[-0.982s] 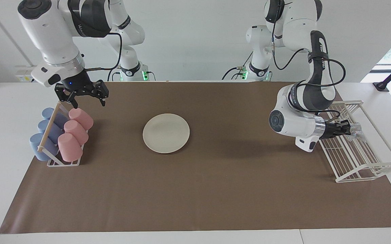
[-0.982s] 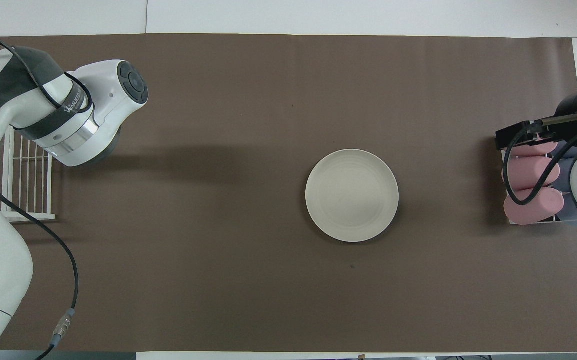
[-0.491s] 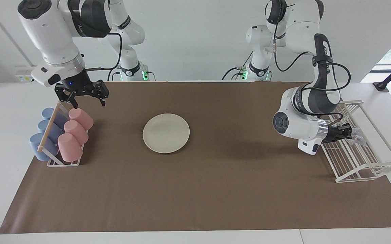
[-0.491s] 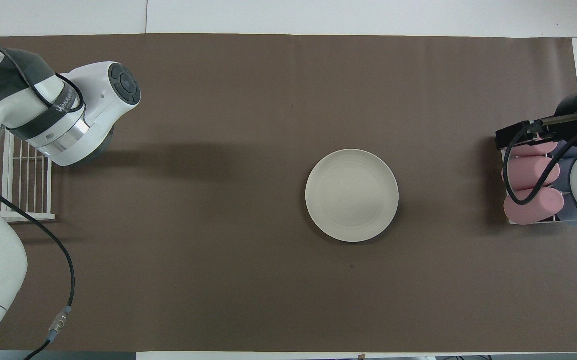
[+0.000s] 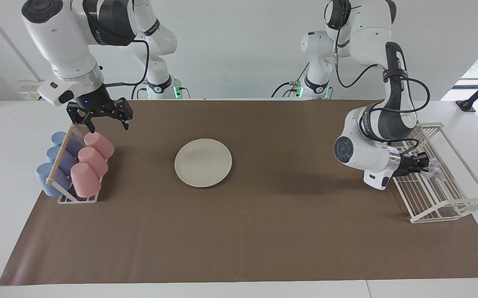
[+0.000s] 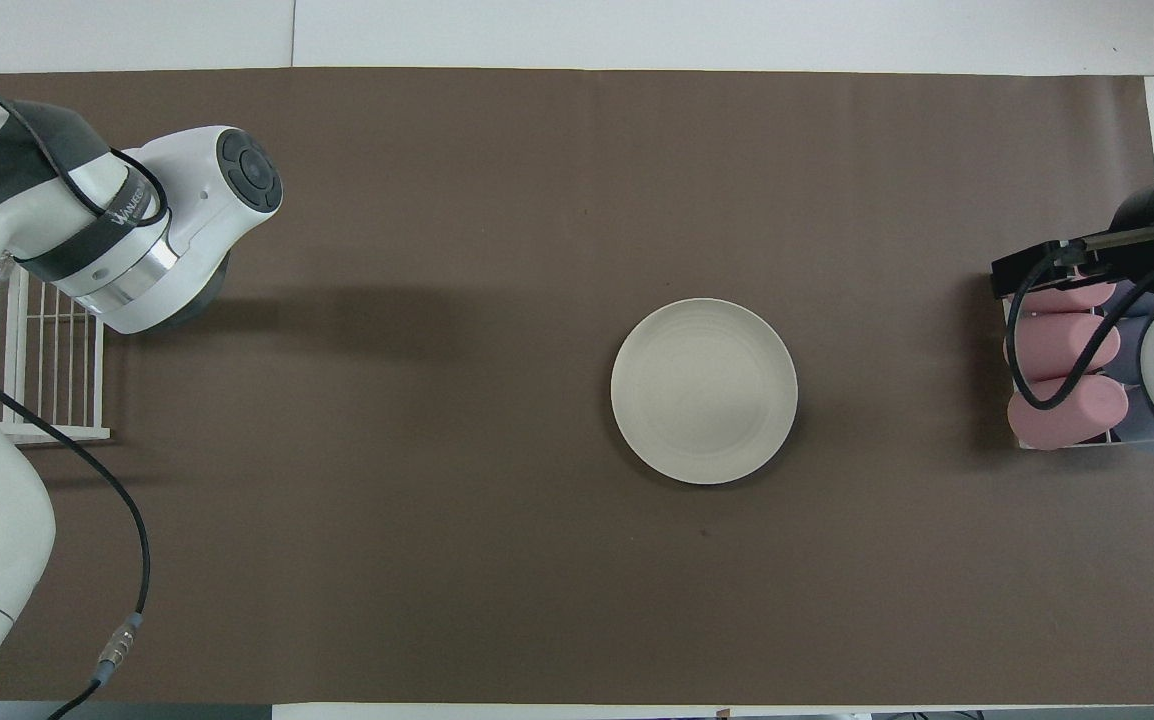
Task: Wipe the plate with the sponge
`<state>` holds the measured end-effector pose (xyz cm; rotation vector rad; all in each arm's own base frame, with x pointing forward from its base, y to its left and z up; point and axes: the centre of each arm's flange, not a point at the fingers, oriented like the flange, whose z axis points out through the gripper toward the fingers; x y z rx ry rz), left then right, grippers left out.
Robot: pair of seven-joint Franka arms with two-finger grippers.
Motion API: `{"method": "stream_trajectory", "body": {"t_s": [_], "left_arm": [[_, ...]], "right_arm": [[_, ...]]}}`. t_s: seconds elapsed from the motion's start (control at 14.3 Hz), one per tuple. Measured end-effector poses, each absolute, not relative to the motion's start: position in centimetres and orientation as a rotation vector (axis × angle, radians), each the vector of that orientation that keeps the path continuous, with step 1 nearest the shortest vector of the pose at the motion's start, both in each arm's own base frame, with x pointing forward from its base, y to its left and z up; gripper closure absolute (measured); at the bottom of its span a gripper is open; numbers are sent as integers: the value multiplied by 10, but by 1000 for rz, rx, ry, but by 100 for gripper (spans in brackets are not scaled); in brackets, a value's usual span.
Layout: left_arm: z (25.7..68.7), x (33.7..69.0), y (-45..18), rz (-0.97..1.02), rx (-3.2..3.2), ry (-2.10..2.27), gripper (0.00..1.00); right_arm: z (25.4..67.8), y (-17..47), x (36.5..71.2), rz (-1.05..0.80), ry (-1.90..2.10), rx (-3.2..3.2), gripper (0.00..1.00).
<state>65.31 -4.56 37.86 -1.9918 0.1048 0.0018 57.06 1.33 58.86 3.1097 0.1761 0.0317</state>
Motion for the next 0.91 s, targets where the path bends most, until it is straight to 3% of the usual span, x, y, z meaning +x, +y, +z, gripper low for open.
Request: {"method": "stream_trajectory", "body": {"t_s": [0.42,0.91], "left_arm": [[378,653,-46,-1,-1993,105,1],[384,652,-54,4,-2076,73,0]], "right_arm": [[589,13,571,32,176,3110,0],[589,13,571,32,176,3110,0]]}}
